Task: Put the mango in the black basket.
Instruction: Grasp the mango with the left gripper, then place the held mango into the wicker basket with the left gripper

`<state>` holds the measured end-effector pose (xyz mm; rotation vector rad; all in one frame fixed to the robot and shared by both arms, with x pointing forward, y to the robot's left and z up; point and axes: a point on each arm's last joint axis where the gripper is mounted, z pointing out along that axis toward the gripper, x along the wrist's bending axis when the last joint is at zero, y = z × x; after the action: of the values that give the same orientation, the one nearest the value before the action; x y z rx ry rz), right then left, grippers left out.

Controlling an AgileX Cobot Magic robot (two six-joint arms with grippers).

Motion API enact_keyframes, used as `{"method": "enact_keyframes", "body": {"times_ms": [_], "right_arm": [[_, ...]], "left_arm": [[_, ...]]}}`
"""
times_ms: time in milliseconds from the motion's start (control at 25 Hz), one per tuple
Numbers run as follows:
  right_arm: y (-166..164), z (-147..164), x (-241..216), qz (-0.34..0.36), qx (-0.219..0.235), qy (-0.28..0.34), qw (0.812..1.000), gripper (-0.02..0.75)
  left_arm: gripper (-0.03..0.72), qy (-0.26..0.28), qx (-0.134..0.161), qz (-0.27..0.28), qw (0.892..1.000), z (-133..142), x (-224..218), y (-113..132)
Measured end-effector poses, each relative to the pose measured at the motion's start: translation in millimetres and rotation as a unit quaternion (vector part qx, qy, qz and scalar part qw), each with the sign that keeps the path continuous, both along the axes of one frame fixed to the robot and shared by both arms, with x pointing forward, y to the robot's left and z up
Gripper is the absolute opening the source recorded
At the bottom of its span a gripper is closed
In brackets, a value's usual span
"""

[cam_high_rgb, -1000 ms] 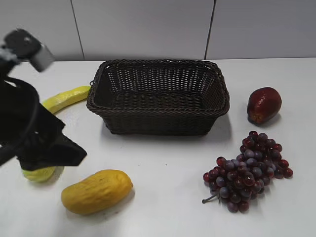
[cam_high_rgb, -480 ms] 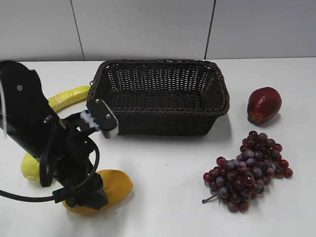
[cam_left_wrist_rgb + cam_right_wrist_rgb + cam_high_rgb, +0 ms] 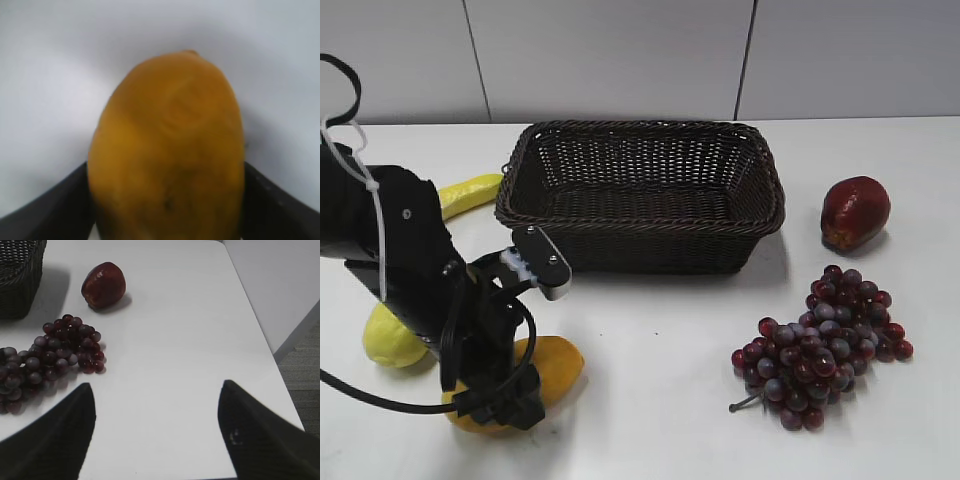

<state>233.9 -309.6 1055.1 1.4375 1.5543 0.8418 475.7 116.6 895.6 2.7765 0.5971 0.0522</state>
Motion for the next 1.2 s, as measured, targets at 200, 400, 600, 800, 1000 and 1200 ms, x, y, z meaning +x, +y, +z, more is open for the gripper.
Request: {"method": "enact_keyframes", "body": {"times_ms": [200,400,600,800,1000,1200], "right_arm": [[0,0,0,0.0,0.0,0.0,1.0,0.587],[0,0,0,0.0,0.0,0.0,1.0,0.587],[0,0,0,0.0,0.0,0.0,1.0,0.587],[0,0,0,0.0,0.0,0.0,1.0,0.587],[0,0,0,0.0,0.0,0.0,1.0,0.587],[0,0,0,0.0,0.0,0.0,1.0,0.587]], "left_arm": [[0.557,0.031,-0.005,-0.013,0.999,14,1,-6],[0.557,-0.007,-0.067,-0.018,0.998,82,21,-27],[0.557,-0.155,-0.163,0.012,0.974,158,60,-50],[0.557,-0.211,-0.227,0.091,0.946,170,103,-68],[0.557,-0.176,-0.232,0.152,0.944,108,138,-86],[0.557,-0.117,-0.19,0.164,0.961,42,147,-93]]}}
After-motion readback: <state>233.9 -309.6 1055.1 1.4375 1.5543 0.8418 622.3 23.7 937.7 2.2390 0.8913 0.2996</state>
